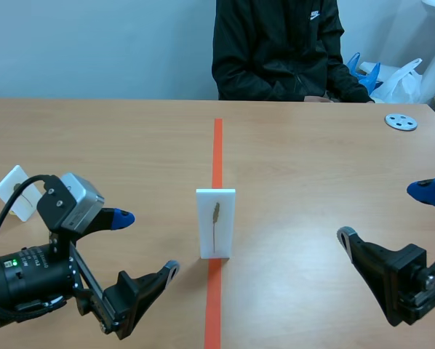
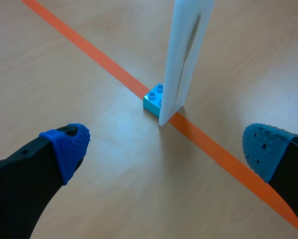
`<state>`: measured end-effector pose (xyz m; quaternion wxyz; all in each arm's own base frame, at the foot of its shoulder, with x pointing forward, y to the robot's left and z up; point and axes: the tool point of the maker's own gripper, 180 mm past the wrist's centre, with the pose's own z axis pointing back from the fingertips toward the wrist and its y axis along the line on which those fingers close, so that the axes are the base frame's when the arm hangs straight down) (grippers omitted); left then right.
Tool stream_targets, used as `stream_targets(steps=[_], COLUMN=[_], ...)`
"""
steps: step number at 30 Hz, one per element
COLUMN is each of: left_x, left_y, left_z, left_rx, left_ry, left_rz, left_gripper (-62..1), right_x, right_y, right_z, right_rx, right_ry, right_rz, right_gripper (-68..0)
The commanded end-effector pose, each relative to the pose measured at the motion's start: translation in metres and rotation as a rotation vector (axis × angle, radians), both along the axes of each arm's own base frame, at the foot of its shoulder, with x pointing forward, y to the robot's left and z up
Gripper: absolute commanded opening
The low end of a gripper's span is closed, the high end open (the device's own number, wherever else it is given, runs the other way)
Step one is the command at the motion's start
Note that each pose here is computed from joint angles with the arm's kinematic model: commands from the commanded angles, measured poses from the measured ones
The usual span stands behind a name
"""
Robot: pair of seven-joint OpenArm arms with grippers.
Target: Sort the leaf by its shape. The table is split by an orange tape line. A compound leaf with several leaflets goes to the left side, a simple leaf with one blade goes to the right side. Return to the home posture when a red brick is placed on the table.
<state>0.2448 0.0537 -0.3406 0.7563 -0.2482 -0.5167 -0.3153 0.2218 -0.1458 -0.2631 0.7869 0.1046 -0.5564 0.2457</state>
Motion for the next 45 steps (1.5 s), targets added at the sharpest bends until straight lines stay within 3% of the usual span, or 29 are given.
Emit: stream_targets(steps=[1, 6, 17, 28, 45], left_x=[0.008, 0.016, 0.027, 0.043, 0.051], left_y=[-0.007, -0.018, -0.05, -0.079, -0.085], left_z=[0.007, -0.004, -0.027, -0.027, -0.027], left_rx=[-0.02, -0.055, -0.05, -0.065, -0.028], left_ry=[-0.036, -0.038, -0.051, -0.098, -0.125], left_rz=[-0.006, -0.028, -0.116, -0.161, -0.195], left_gripper=[1.4, 1.4, 1.4, 1.4, 1.4], right_x=[0.005, 0.005, 0.005, 0.005, 0.005], right_y=[-0.001, -0.001, -0.001, -0.001, -0.001], right_z=[0.009, 0.009, 0.009, 0.009, 0.009], right_rx=[0.009, 0.009, 0.009, 0.009, 0.009], right_ry=[-0.031, -0.031, -0.031, -0.031, -0.031], right_rz=[-0.005, -0.005, -0.005, -0.005, -0.005], right_gripper=[0.4, 0.4, 0.4, 0.4, 0.4])
